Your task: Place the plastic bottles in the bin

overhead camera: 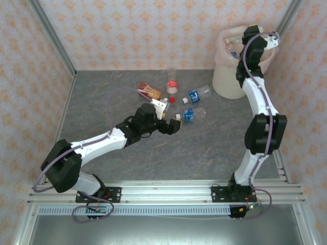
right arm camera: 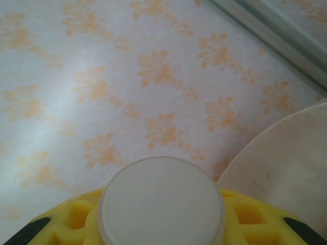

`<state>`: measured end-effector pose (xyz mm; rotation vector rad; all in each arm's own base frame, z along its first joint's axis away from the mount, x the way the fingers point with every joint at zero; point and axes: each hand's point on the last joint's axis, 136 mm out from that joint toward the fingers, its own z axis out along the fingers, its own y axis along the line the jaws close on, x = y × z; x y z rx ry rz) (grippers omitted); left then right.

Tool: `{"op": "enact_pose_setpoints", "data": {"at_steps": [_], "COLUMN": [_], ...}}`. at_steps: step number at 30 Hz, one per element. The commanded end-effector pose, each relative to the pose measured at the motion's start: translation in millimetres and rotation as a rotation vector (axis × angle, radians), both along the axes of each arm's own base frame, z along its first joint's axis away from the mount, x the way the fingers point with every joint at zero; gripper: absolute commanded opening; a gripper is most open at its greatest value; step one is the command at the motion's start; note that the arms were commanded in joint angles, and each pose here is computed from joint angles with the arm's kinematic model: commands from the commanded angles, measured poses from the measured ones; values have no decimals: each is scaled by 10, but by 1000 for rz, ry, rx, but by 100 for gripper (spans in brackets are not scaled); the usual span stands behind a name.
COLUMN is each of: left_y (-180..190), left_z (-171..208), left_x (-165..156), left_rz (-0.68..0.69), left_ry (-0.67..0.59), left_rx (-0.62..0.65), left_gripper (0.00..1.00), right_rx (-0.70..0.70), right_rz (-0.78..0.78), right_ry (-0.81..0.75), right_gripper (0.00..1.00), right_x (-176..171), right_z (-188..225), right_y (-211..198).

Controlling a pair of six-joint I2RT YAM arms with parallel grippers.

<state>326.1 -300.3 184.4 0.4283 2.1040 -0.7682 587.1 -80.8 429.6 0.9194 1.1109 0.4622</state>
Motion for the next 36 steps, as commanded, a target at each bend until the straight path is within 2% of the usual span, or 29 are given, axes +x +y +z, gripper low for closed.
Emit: {"op": "enact_pose_setpoints", "data": {"at_steps": [1,6,8,10,13,14,15,16,21,27,29,32,36], "left_y": [116,330,425,531,674,718,771,809,958,1092,1120,1151,1204], "left_z": [89,107,122,127,122,117,124,126,191,161,144,137,116], "left_x": [97,188,224,258,306,316,331,337,339,309,295,276,266], "left_rz": [68,164,208,260,334,360,389,408,485,546,555,564,590], "left_ry": [-40,-47,-52,-55,-50,-45,-39,-35,-35,-17,-13,-14,-5], "left_rx": [-18,-33,-33,-31,-24,-20,-15,-9,-3,22,24,26,36], "left_gripper": [100,100,100,100,100,100,100,100,100,100,100,100,100], "right_rx": [5,-114,-160,-205,-279,-300,-322,-342,-403,-449,-460,-484,-394], "right_rz": [-159,-243,-256,-221,-105,-79,-57,-43,38,99,161,339,503], "right_ry": [-30,114,168,236,272,278,285,296,311,359,367,371,403], "right_gripper": [25,29,34,50,67,74,85,90,93,95,95,95,96], "right_x": [39,255,331,438,535,542,539,518,278,-203,-357,-560,-872], "right_z": [128,-154,-201,-265,-185,-159,-119,-79,178,337,329,229,10], "right_y": [-217,-322,-340,-305,-129,-78,-35,-1,205,392,485,771,1038]}}
